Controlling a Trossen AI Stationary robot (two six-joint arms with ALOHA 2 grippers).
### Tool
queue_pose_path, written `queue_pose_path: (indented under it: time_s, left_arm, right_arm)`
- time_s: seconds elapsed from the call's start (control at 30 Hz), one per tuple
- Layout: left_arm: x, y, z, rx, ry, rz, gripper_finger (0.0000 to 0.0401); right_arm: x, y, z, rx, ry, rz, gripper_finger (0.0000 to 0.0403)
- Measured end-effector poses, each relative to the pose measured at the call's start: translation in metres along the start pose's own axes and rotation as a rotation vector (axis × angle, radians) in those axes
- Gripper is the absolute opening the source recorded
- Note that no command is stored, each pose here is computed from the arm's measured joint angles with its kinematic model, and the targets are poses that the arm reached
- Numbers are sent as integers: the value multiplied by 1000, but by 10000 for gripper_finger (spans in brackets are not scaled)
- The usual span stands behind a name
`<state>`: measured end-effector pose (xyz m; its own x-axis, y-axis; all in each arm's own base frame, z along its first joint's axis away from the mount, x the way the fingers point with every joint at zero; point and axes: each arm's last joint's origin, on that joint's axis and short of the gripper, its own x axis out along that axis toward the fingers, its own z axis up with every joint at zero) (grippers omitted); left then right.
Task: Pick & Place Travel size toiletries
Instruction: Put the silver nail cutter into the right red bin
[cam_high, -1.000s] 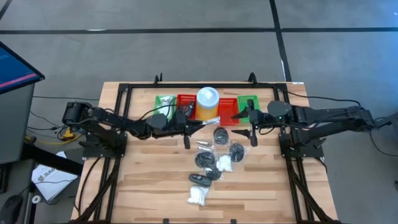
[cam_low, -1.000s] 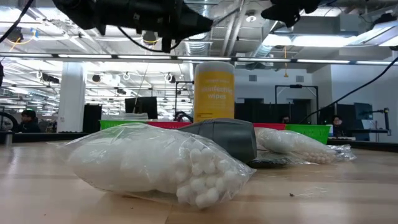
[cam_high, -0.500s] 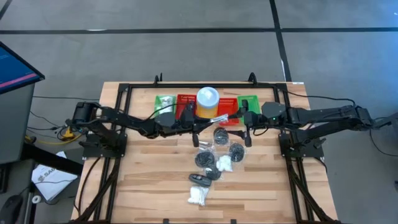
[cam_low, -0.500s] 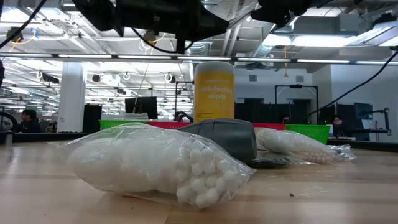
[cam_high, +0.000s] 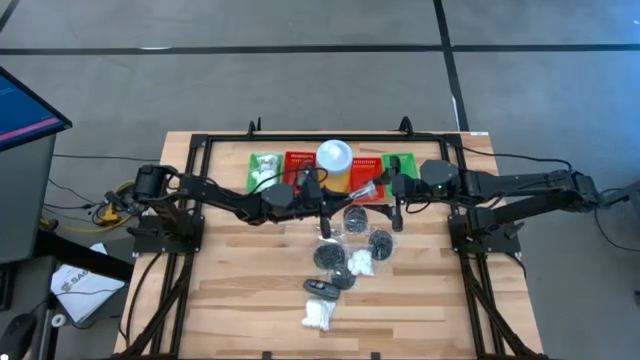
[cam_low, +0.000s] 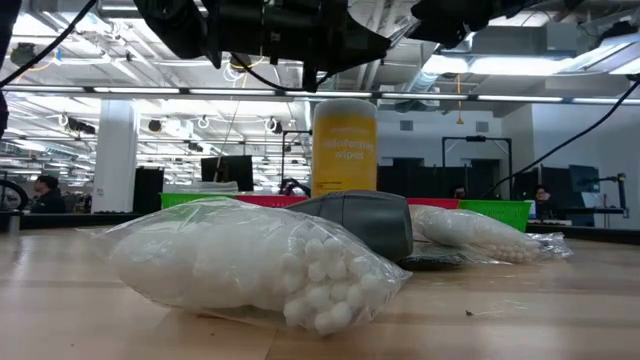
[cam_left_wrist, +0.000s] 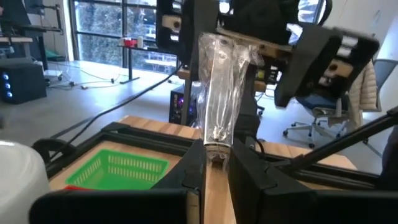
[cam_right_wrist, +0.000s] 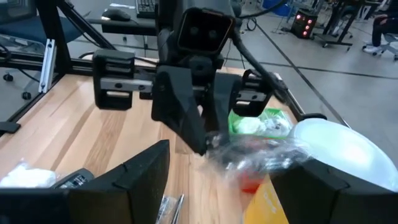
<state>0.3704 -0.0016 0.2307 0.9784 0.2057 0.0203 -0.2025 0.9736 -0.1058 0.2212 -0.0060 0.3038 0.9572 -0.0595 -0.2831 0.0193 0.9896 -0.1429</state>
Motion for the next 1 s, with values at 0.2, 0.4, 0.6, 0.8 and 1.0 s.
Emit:
queue_pose_path:
  time_s: [0.2,0.4,0.6,0.8,1.0]
  left_arm:
    - [0,-2,0,-1,-1,-7,32]
    - [-1,-5,0,-1,1,-35,31]
    - [-1,-5,0,-2,-4,-36,33]
    - [-1,-5,0,8,-4,-33,35]
    - [-1,-5,0,5,-4,-31,36]
  right_arm:
    - [0,0,1,0,-6,-1,256]
    - [0,0,1,0,-7,-1,248]
    - [0,0,-1,-1,11,2,172]
    - [0,1,-2,-17,22,20,67]
    - [0,1,-2,-24,20,23,68]
